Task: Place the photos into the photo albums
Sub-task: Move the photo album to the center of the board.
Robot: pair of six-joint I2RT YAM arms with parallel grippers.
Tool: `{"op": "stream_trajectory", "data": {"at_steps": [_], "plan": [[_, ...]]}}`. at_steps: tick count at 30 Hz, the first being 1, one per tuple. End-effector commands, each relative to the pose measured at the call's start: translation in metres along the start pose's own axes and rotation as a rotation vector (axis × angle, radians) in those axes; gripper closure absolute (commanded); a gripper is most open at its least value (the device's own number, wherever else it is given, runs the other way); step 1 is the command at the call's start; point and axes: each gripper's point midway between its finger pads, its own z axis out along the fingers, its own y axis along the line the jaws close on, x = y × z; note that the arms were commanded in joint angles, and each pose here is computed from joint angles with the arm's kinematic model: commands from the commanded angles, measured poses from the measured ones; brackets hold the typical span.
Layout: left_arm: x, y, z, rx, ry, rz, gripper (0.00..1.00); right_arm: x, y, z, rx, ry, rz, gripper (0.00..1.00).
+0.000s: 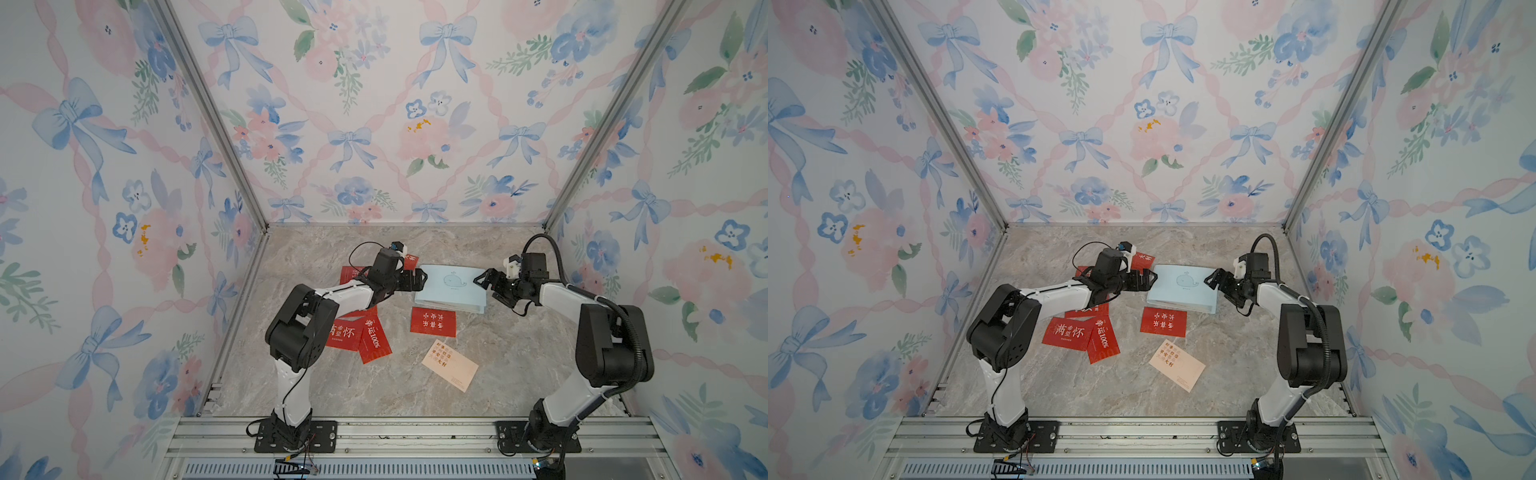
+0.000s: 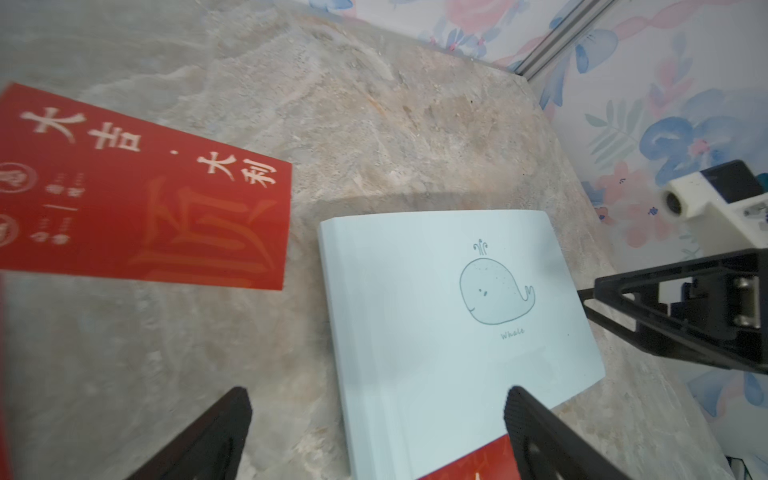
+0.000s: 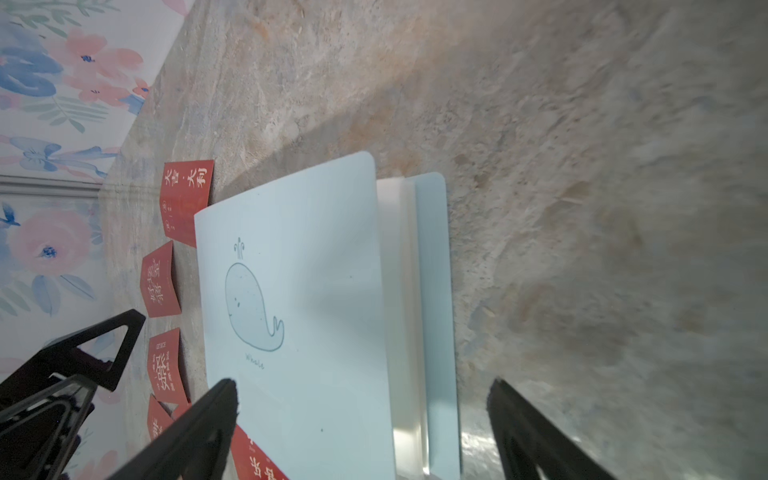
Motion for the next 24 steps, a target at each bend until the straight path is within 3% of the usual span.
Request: {"op": "stream_trajectory", "data": {"at_steps": [1,7,14,24], "plan": [[0.012,-0.004,0.027,0.032,0.053,-0.057,0.02,0.007,0.009,0.007,-0.013,0.046,-0.013,0.06],[0.023,-0.024,0.067,0.097,0.105,-0.059,0.02,0.005,0.006,0.004,-0.017,0.044,-0.005,0.07],[0.043,-0.045,0.090,0.134,0.148,-0.054,0.02,0.006,-0.005,-0.006,-0.002,0.038,0.002,0.10],[0.073,-0.115,0.104,0.255,0.214,-0.066,0.02,0.002,-0.061,-0.073,0.100,-0.055,0.121,0.10]]}}
